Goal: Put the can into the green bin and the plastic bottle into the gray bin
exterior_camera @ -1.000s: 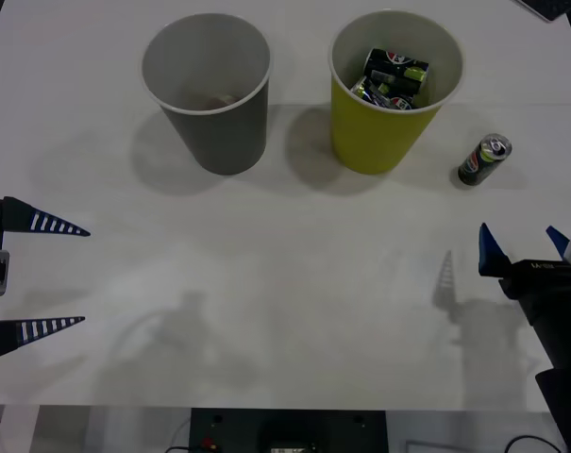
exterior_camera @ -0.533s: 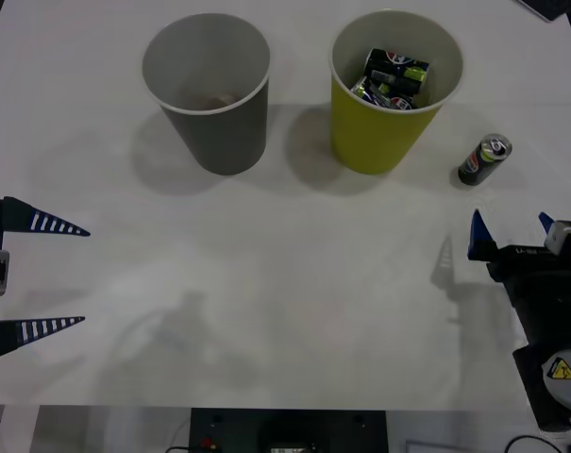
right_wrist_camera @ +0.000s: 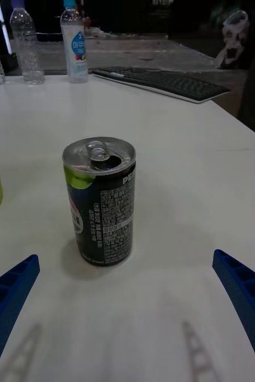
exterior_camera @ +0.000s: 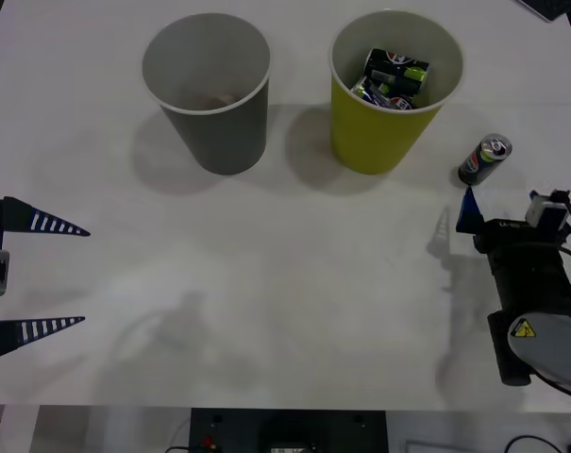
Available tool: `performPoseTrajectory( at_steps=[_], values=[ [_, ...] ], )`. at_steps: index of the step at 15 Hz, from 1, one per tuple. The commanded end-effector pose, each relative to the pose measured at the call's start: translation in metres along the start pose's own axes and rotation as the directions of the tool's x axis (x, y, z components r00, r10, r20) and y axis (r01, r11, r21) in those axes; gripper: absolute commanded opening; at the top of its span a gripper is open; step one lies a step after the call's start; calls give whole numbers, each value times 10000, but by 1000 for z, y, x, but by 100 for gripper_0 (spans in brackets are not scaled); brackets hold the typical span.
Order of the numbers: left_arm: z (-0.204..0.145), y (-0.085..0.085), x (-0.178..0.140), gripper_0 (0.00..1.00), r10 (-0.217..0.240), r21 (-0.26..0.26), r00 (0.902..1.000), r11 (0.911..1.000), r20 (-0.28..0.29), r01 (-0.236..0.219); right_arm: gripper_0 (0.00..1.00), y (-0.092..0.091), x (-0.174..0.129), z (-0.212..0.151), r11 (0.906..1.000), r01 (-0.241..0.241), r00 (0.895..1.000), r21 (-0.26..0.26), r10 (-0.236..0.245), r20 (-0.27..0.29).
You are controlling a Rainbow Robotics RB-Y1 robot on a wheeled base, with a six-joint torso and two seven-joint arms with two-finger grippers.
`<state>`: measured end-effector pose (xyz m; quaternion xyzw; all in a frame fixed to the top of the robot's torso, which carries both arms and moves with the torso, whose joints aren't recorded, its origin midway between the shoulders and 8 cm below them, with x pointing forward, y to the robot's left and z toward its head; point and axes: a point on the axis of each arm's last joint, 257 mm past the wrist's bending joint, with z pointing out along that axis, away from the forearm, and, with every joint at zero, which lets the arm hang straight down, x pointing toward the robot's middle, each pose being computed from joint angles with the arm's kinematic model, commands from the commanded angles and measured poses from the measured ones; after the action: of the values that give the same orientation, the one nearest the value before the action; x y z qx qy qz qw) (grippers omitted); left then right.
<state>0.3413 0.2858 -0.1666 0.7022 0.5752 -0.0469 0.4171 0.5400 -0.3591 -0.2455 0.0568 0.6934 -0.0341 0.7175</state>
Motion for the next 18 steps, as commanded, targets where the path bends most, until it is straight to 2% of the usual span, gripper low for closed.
performPoseTrajectory(
  at_steps=[1, 12, 18],
  values=[
    [0, 0, 0, 100, 0, 0, 10000, 10000, 0, 0, 100, 3, -1, 13, 9999, -7, 9999, 160, 5, 122],
    [0, 0, 0, 100, 0, 0, 10000, 10000, 0, 0, 100, 21, -7, 68, 9973, -65, 9994, 730, 40, 346],
    [0, 0, 0, 100, 0, 0, 10000, 10000, 0, 0, 100, 22, -9, 88, 9957, -140, 9997, 911, 123, 193]
  ],
)
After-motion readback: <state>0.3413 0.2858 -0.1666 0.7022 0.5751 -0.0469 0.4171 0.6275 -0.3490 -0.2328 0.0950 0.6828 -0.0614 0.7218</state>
